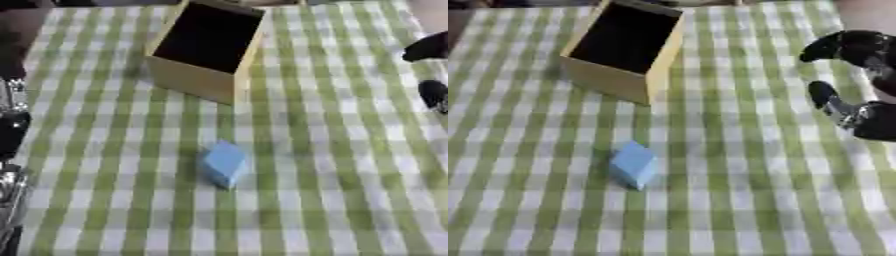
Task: Pick up objects on the table and place them in the box.
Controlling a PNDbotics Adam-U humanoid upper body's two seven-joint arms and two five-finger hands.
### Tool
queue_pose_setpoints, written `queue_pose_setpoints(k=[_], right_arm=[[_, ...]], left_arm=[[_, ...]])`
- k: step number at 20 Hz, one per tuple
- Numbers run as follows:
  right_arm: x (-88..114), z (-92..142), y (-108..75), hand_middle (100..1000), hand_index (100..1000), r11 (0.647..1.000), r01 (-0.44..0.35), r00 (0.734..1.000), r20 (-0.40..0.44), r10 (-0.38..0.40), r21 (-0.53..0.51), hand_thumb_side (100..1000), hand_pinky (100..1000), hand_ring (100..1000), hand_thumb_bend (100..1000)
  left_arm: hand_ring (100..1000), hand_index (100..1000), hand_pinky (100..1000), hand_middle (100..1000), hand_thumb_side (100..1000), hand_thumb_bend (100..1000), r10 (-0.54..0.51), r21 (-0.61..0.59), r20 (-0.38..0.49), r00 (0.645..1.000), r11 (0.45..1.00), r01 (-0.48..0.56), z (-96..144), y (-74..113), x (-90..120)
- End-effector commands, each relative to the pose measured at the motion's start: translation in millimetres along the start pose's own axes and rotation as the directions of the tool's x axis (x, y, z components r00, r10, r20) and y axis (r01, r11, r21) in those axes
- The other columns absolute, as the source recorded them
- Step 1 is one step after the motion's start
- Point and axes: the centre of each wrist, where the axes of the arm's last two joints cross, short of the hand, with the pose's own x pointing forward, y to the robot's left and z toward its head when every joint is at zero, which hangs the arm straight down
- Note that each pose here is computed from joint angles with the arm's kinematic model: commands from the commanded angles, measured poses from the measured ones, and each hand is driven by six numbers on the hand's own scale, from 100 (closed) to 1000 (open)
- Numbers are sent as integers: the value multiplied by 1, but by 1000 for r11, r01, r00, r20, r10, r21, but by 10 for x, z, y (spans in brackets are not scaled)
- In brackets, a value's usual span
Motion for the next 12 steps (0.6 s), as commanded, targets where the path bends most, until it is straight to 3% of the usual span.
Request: queue_pose_setpoints(k=[1, 6, 12], right_arm=[[46, -37, -110, 845, 888, 1000, -25, 999, 24, 25, -4, 981, 835, 884, 100], [104, -128, -158, 847, 889, 999, -34, 998, 58, 34, -3, 963, 838, 887, 100], [234, -300, -210, 863, 901, 996, -79, 989, 125, 74, 38, 865, 860, 904, 143]], left_arm=[[690, 722, 666, 655, 588, 301, -1, -7, 37, 999, 1000, 1, -64, 17, 55], [690, 721, 666, 655, 588, 301, 3, -10, 39, 999, 1000, -3, -69, 10, 58], [691, 721, 666, 656, 588, 300, 6, -14, 40, 999, 1000, -6, -70, 7, 59]])
